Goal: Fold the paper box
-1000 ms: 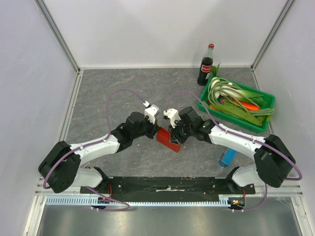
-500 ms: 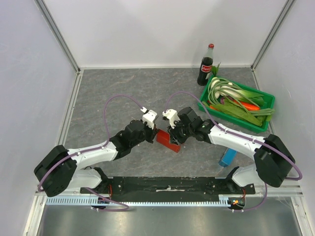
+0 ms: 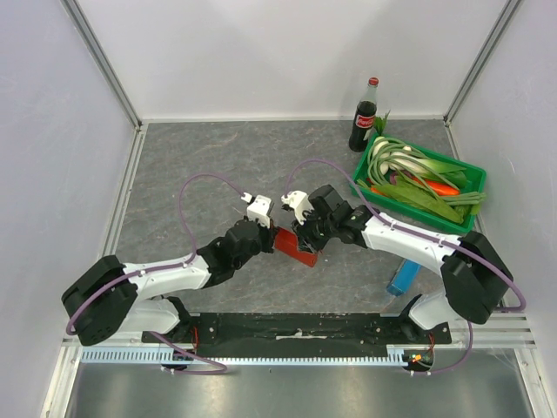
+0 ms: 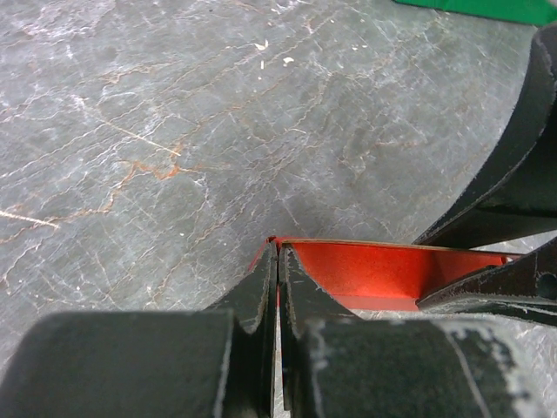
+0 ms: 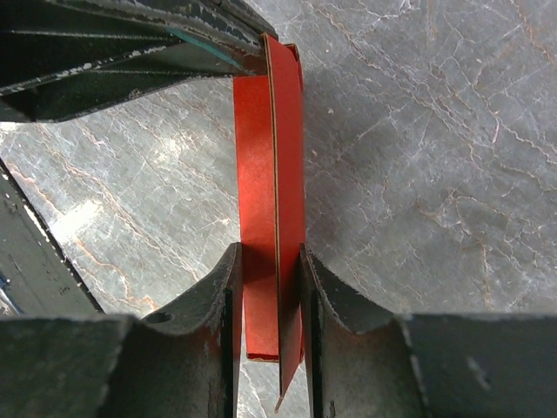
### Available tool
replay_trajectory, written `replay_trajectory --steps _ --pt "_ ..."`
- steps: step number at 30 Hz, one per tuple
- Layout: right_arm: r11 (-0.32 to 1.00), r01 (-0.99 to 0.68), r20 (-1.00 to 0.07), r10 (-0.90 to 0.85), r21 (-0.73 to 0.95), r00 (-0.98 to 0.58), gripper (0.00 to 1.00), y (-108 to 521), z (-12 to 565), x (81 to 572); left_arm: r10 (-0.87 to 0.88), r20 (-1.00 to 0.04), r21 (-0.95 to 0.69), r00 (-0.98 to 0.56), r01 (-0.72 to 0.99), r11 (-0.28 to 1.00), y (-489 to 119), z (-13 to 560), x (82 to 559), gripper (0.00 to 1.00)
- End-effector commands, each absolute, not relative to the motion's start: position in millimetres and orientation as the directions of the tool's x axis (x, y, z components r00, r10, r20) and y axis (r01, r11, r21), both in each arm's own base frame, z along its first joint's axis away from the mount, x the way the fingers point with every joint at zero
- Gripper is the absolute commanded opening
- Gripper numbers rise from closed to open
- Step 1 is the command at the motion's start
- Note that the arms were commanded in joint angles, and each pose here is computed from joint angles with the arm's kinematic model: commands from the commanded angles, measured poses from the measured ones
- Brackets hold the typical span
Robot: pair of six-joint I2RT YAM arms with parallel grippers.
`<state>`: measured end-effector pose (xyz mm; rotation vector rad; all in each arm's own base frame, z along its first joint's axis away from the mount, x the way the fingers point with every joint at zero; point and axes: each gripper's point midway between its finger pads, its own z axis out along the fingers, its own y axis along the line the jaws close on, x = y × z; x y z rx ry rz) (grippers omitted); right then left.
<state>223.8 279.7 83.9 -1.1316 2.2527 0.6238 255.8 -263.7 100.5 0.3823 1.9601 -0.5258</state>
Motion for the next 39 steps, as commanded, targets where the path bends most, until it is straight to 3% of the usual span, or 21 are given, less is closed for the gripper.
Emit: replay_trajectory --steps 1,10,19,25,27,39 --pt "0.554 -0.828 -0.653 -0.597 0.086 -0.467 0.22 280 85 242 0.052 -0.850 -0.170 -0.524 0.368 0.914 -238 59 240 0.02" --pt "0.582 -0.812 -0.656 -0.593 0.052 -0.467 0.38 275 85 249 0.061 -0.849 -0.151 -0.525 0.352 0.924 -229 50 233 0.02" --pt "0.638 -0.760 -0.688 -0.495 0.126 -0.530 0.70 281 114 252 0.037 -0.825 -0.165 -0.564 0.303 0.939 -231 52 234 0.02" --pt "0.720 -0.673 -0.697 -0.395 0.170 -0.599 0.76 264 134 254 0.048 -0.820 -0.152 -0.571 0.297 0.943 -235 53 235 0.02" --pt "0.751 -0.640 -0.695 -0.375 0.160 -0.613 0.76 250 136 252 0.055 -0.820 -0.147 -0.569 0.302 0.942 -238 55 235 0.02" --pt "0.796 -0.597 -0.679 -0.387 0.095 -0.624 0.35 213 125 237 0.098 -0.815 -0.097 -0.571 0.302 0.948 -243 56 236 0.02"
